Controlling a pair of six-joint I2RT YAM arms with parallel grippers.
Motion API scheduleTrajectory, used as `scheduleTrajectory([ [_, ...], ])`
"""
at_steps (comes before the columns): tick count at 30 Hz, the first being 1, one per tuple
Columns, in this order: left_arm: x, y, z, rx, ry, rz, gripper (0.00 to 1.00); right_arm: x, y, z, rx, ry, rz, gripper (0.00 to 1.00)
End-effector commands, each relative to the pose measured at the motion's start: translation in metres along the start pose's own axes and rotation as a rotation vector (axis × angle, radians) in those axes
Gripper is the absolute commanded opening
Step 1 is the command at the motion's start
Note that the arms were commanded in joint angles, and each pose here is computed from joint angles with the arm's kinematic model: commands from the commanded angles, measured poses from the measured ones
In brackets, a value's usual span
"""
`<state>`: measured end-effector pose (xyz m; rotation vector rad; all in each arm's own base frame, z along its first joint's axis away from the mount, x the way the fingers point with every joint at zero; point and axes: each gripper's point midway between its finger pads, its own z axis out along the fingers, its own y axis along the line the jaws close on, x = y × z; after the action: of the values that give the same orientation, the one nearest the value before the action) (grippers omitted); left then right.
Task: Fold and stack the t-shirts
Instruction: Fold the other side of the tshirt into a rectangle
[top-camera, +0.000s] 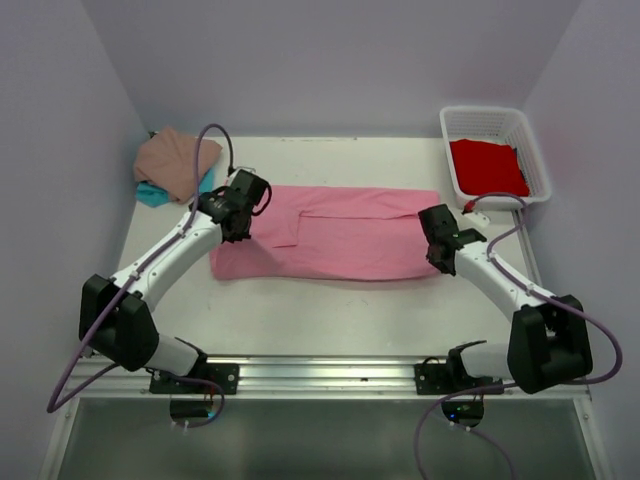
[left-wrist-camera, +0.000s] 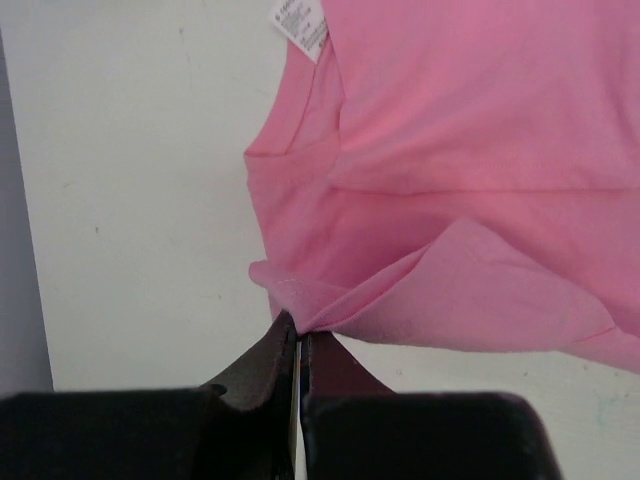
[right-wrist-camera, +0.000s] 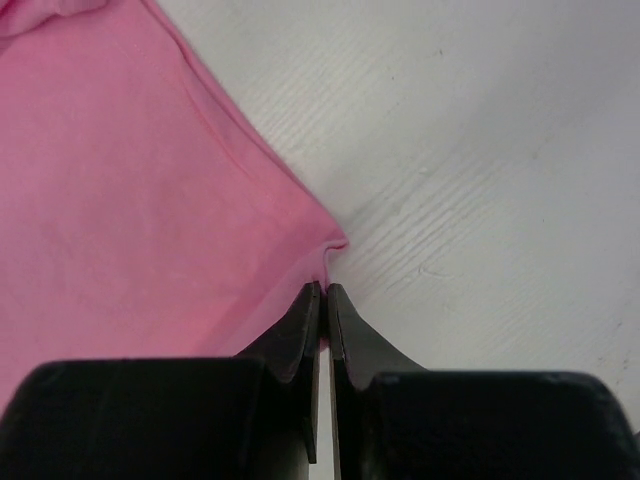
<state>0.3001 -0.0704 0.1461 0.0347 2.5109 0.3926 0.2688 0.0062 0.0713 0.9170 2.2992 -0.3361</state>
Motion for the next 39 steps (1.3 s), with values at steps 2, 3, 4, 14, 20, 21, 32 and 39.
scheduleTrajectory([
  [2, -0.062, 0.009, 0.001, -0.051, -0.157, -0.040, 0.00, -0.046, 0.010, -0.001, 0.025, -0.118, 0.012, 0.04],
  [3, -0.067, 0.010, 0.002, -0.059, -0.164, -0.039, 0.00, -0.047, 0.012, 0.002, 0.032, -0.116, -0.004, 0.04],
  [4, -0.077, 0.013, 0.000, -0.067, -0.177, -0.048, 0.00, -0.051, 0.014, 0.004, 0.030, -0.120, 0.000, 0.04],
  [14, -0.118, 0.010, 0.030, -0.102, -0.204, -0.025, 0.00, -0.088, 0.047, 0.027, 0.043, -0.126, -0.029, 0.02],
  [20, -0.122, 0.012, 0.048, -0.116, -0.188, -0.032, 0.00, -0.105, 0.066, 0.043, 0.050, -0.137, -0.051, 0.01],
  [21, -0.121, 0.013, 0.051, -0.118, -0.183, -0.035, 0.00, -0.108, 0.069, 0.045, 0.051, -0.137, -0.053, 0.01],
  [32, -0.129, 0.027, 0.066, -0.127, -0.177, -0.083, 0.00, -0.111, 0.095, 0.078, 0.060, -0.095, -0.088, 0.01],
  [39, -0.138, 0.032, 0.073, -0.137, -0.175, -0.094, 0.00, -0.109, 0.103, 0.090, 0.065, -0.079, -0.090, 0.00],
])
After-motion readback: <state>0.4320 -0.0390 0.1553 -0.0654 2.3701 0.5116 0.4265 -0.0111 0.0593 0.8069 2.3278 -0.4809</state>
